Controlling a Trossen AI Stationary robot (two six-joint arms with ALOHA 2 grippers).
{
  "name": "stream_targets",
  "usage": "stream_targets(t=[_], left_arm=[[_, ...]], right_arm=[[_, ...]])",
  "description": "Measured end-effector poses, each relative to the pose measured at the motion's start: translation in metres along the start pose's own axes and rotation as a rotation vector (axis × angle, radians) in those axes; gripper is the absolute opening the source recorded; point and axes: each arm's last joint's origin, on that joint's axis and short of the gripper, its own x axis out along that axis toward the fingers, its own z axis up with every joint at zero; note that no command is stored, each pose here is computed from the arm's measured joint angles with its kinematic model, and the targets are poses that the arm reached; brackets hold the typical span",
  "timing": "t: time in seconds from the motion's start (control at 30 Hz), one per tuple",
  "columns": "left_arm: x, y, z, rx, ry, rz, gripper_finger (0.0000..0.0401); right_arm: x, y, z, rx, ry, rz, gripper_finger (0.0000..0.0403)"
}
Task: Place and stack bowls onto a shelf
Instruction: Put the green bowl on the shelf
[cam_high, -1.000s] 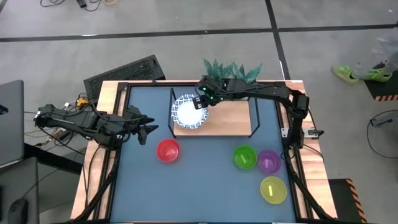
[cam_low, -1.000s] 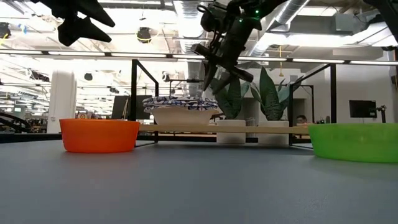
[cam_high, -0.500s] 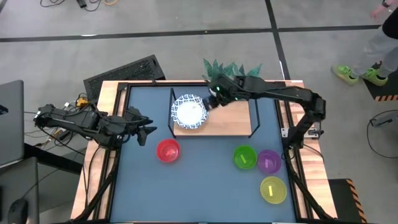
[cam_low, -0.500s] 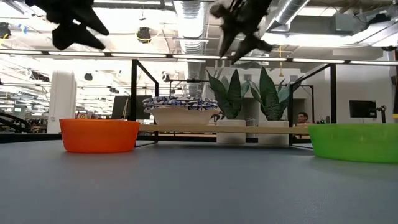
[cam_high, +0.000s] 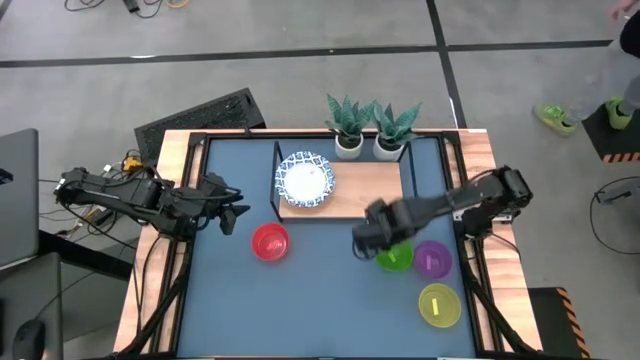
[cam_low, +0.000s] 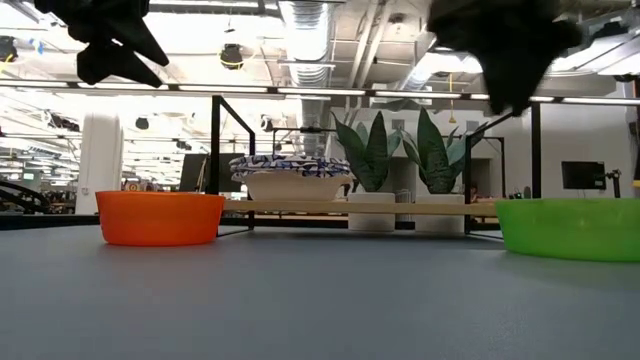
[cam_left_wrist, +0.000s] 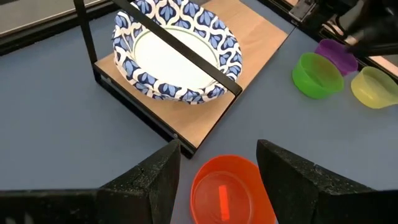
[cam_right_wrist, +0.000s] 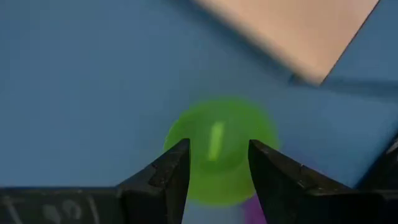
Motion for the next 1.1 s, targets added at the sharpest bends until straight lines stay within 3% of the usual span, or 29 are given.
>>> stream_targets(t=[0.3,0.5,0.73,0.97,1.1], left_arm=[[0.0,0.0,0.0,0.0,-0.006,0.004,0.0197],[0.0,0.0,0.0,0.028,-0.006,0.008,0.0197],[0.006,0.003,-0.008,0.016,0.011,0.022,0.0197],[0.013,0.007,-0.018,-0.025,0.045,0.035,0.0197],[0.013,0.007,-0.019,-0.034,0.053,0.025,0.0197]], right_arm=[[0.023,0.001,-0.06,0.055,0.119,-0.056,0.0186],[0.029,0.018,-0.081,-0.158,0.045,0.126,0.0186],[0.031,0.013,-0.071,-0.231,-0.013,0.069,0.0186],[0.032,0.019,-0.06,-0.319,-0.029,0.125,0.0186],[0.044,0.024,-0.058,-0.348,-0.016,0.082,0.0186]])
